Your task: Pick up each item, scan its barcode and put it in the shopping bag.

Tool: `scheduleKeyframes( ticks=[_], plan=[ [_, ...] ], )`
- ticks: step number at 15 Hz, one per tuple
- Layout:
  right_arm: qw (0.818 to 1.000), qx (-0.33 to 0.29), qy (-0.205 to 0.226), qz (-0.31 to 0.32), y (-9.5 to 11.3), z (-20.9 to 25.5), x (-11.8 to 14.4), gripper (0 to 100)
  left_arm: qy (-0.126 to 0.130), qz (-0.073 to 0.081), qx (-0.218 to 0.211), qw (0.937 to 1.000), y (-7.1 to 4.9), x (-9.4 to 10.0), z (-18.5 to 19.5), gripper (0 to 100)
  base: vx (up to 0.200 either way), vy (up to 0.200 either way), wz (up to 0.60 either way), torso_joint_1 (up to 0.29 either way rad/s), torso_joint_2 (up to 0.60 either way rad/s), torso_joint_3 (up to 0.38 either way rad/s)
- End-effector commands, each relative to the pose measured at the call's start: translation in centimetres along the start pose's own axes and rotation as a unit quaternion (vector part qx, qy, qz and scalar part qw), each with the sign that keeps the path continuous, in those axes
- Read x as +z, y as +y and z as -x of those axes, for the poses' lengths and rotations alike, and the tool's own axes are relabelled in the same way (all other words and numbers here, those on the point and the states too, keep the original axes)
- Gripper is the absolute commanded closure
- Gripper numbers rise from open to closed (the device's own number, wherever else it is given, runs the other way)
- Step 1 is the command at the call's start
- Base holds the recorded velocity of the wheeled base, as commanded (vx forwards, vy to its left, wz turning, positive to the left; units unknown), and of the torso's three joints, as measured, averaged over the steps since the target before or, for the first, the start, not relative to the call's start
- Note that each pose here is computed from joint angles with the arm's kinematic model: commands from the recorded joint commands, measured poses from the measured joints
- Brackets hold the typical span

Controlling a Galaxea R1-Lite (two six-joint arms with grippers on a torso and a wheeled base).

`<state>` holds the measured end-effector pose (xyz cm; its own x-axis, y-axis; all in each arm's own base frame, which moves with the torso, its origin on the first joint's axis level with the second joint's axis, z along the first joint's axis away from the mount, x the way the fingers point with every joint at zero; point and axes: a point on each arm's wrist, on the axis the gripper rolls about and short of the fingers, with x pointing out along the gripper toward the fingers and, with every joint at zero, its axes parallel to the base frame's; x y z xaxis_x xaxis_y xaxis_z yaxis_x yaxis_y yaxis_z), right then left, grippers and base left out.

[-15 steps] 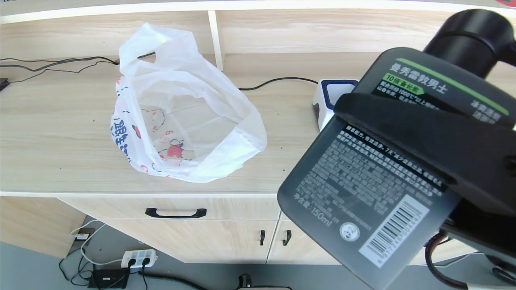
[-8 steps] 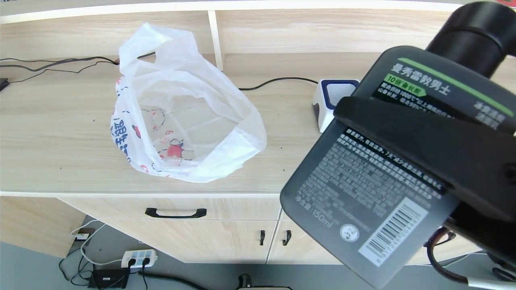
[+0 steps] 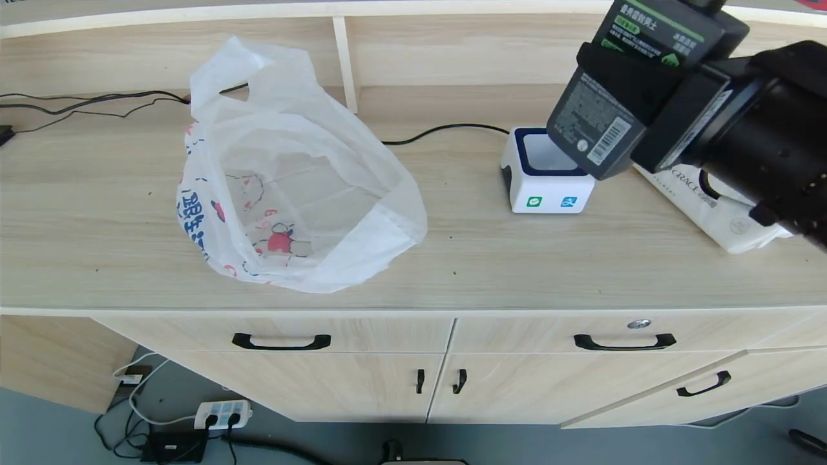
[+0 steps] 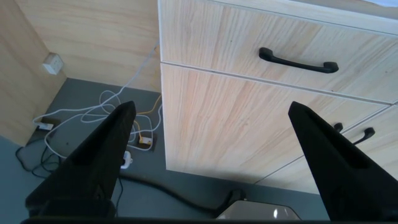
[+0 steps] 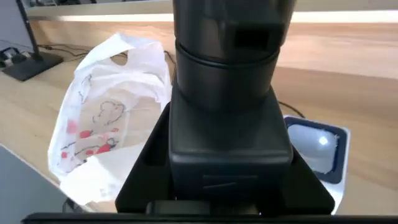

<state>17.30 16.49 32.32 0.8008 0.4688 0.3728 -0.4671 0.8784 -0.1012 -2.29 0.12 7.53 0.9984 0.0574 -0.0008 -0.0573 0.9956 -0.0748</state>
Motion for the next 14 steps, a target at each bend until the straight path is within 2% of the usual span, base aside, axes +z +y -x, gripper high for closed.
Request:
scheduleKeyframes(
  ticks=[1,3,5,8,10,14],
  plan=[
    [0.997,0.007,-0.010,0.077,0.1,-4.1,-1.6,100,0.000,0.000,0.000,1.0000,0.0,0.0,0.0,0,0.000,0.000,0.00,0.000,0.00,0.000],
    [0.975,0.040,-0.044,0.216,-2.7,-5.0,-2.7,100,0.000,0.000,0.000,1.0000,0.0,0.0,0.0,0,0.000,0.000,0.00,0.000,0.00,0.000],
    [0.937,0.085,-0.057,0.333,-5.0,-5.6,-4.0,100,0.000,0.000,0.000,1.0000,0.0,0.0,0.0,0,0.000,0.000,0.00,0.000,0.00,0.000],
    [0.915,0.109,-0.050,0.384,-7.6,-7.5,-6.5,100,0.000,0.000,0.000,1.0000,0.0,0.0,0.0,0,0.000,0.000,0.00,0.000,0.00,0.000],
    [0.906,0.116,-0.063,0.402,-10.0,-8.7,-8.0,100,0.000,0.000,0.000,1.0000,0.0,0.0,0.0,0,0.000,0.000,0.00,0.000,0.00,0.000],
    [0.894,0.117,-0.105,0.419,-14.0,-11.6,-7.9,100,0.000,0.000,0.000,1.0000,0.0,0.0,0.0,0,0.000,0.000,0.00,0.000,0.00,0.000]
  ],
)
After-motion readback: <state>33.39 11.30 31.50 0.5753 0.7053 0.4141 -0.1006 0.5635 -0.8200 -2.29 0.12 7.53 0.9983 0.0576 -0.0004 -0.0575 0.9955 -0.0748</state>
